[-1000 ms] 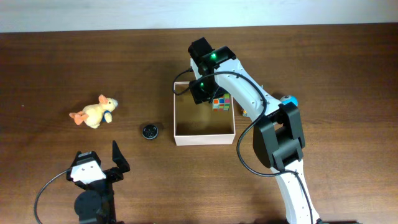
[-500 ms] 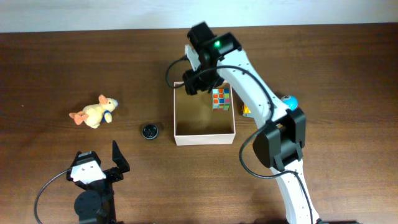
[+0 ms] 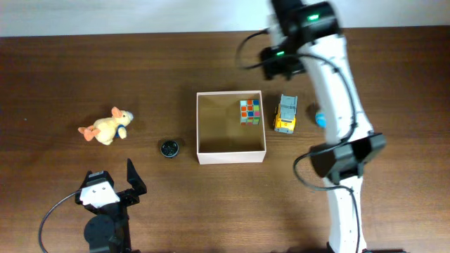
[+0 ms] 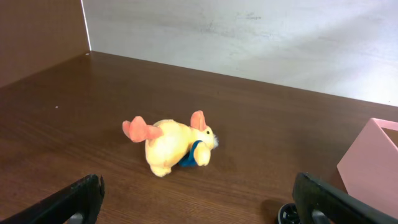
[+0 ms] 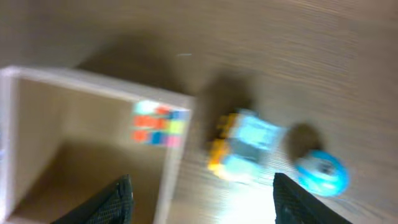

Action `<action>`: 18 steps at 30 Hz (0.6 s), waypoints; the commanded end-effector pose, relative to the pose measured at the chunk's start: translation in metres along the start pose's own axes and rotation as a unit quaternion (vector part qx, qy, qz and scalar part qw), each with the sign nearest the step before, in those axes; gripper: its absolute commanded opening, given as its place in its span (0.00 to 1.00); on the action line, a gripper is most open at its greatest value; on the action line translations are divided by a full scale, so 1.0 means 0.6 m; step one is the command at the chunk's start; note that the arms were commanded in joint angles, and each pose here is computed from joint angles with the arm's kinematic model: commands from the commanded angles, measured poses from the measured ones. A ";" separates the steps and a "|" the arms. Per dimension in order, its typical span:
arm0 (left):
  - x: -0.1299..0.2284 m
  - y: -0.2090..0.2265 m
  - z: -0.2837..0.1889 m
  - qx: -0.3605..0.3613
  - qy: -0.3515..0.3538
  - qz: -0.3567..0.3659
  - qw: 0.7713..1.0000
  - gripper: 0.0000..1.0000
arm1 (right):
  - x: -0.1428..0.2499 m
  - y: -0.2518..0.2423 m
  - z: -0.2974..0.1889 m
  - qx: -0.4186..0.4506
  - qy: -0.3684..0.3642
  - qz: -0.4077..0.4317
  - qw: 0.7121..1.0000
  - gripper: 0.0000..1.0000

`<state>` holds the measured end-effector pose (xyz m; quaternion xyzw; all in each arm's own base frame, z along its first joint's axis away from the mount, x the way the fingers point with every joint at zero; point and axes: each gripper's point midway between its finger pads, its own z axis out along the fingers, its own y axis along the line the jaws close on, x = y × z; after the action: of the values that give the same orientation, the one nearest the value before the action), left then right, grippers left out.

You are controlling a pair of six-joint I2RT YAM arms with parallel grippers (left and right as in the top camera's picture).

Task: Pack container
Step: 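Move the right gripper right to above the toy dump truck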

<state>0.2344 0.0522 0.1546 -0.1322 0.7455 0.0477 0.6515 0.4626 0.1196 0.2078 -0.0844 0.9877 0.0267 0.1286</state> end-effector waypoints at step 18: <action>0.005 -0.002 0.001 0.006 0.002 0.001 1.000 0.99 | 0.106 -0.081 0.164 -0.027 0.163 0.065 0.984 0.61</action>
<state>0.2344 0.0522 0.1546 -0.1322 0.7455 0.0477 0.6515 0.4428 0.0581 0.1039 -0.0180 0.9990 0.0326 -0.0228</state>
